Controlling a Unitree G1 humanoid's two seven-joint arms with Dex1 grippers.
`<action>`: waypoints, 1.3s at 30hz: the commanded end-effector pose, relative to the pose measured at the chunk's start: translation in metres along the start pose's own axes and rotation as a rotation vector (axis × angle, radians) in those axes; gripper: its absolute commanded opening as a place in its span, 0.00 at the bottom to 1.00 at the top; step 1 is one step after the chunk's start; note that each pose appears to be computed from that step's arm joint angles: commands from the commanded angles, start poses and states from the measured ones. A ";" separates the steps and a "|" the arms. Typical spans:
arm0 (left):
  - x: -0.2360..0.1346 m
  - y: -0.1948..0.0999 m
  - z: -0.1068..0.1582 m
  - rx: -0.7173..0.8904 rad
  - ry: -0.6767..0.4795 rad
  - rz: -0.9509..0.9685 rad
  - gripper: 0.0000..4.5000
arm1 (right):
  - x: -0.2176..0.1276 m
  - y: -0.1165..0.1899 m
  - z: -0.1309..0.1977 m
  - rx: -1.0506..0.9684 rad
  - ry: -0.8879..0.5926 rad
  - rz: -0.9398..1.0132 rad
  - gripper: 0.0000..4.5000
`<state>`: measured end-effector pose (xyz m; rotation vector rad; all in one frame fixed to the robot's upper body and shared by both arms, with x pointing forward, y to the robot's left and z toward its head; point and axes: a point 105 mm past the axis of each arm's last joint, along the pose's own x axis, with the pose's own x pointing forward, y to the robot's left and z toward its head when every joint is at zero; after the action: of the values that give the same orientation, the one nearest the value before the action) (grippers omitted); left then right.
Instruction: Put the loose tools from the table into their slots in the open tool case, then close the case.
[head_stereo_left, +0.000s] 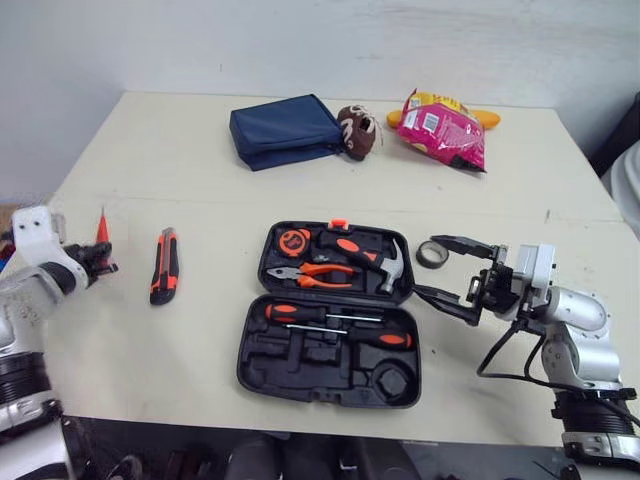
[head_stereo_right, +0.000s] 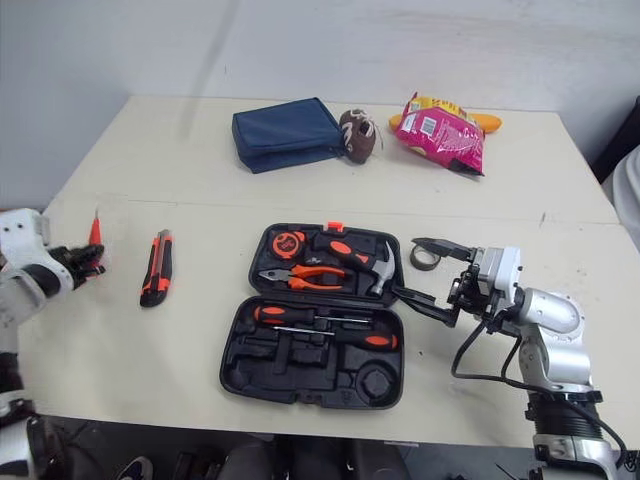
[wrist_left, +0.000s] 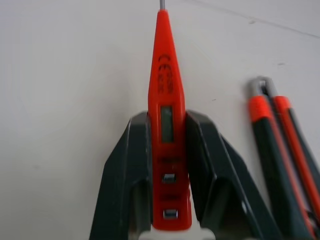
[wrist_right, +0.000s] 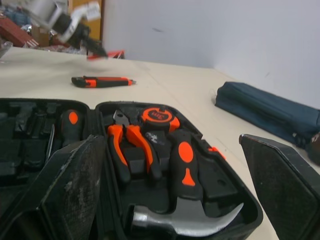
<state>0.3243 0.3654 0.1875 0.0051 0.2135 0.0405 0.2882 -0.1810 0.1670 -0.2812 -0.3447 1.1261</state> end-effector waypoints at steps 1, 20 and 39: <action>-0.029 -0.039 0.038 0.281 -0.160 -0.231 0.06 | -0.004 0.001 0.013 -0.056 0.007 0.037 1.00; -0.105 -0.237 -0.034 0.851 0.072 -1.365 0.06 | -0.026 0.038 0.013 0.043 0.126 0.216 1.00; -0.078 -0.267 -0.067 0.991 0.447 -1.314 0.06 | -0.004 0.051 0.034 0.079 0.127 0.172 1.00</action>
<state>0.2445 0.0957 0.1332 0.8157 0.6375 -1.3897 0.2340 -0.1670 0.1682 -0.2986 -0.1209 1.2654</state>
